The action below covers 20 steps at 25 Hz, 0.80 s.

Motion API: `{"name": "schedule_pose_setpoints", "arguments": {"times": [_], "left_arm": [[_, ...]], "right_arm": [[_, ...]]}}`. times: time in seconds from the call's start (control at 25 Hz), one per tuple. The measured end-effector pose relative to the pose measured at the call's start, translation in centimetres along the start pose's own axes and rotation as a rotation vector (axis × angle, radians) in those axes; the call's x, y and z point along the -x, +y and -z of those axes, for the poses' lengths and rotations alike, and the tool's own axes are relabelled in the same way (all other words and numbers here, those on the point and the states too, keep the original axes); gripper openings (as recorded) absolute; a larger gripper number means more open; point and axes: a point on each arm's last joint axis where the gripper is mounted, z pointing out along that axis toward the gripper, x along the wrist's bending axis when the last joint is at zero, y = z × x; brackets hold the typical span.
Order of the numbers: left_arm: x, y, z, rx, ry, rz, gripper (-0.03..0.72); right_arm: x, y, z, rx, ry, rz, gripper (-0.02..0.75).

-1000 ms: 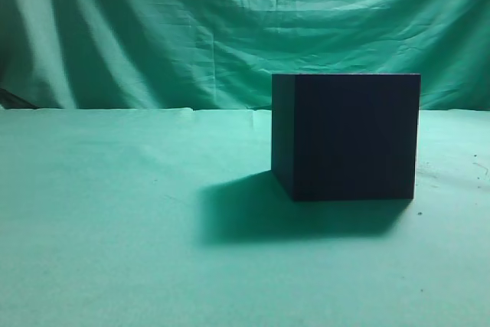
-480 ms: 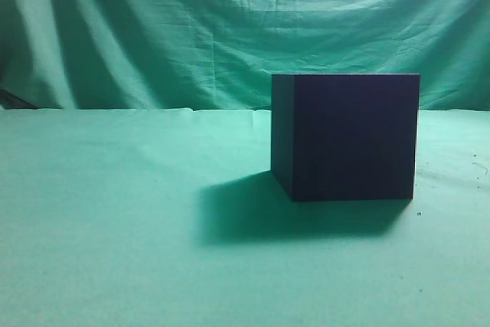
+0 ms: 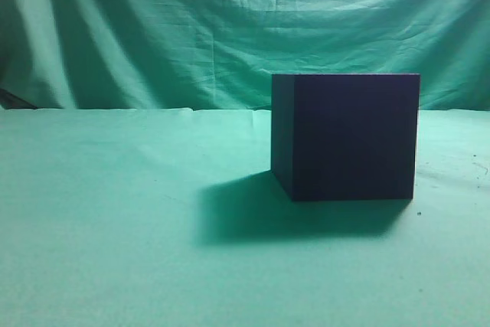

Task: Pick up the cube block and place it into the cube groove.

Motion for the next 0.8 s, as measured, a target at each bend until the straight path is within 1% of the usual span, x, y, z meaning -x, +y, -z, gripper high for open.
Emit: {"name": "schedule_pose_setpoints", "arguments": {"times": [0.16,0.24,0.28,0.4,0.6,0.72,0.8], "left_arm": [[0.0,0.0,0.0,0.0,0.0,0.0,0.0],[0.0,0.0,0.0,0.0,0.0,0.0,0.0],[0.0,0.0,0.0,0.0,0.0,0.0,0.0],[0.0,0.0,0.0,0.0,0.0,0.0,0.0],[0.0,0.0,0.0,0.0,0.0,0.0,0.0],[0.0,0.0,0.0,0.0,0.0,0.0,0.0],[0.0,0.0,0.0,0.0,0.0,0.0,0.0]], "right_arm": [[0.0,0.3,0.0,0.034,-0.001,0.13,0.0],[0.1,0.2,-0.1,0.058,-0.017,0.163,0.0],[0.2,0.1,0.0,0.089,-0.034,0.167,0.0],[0.7,-1.0,-0.4,0.196,-0.14,0.142,0.0],[2.2,-5.0,-2.9,0.367,-0.372,0.058,0.0],[3.2,-7.9,-4.9,0.42,-0.483,-0.003,0.0],[3.9,-9.8,-6.2,0.416,-0.541,-0.036,0.0]]}}
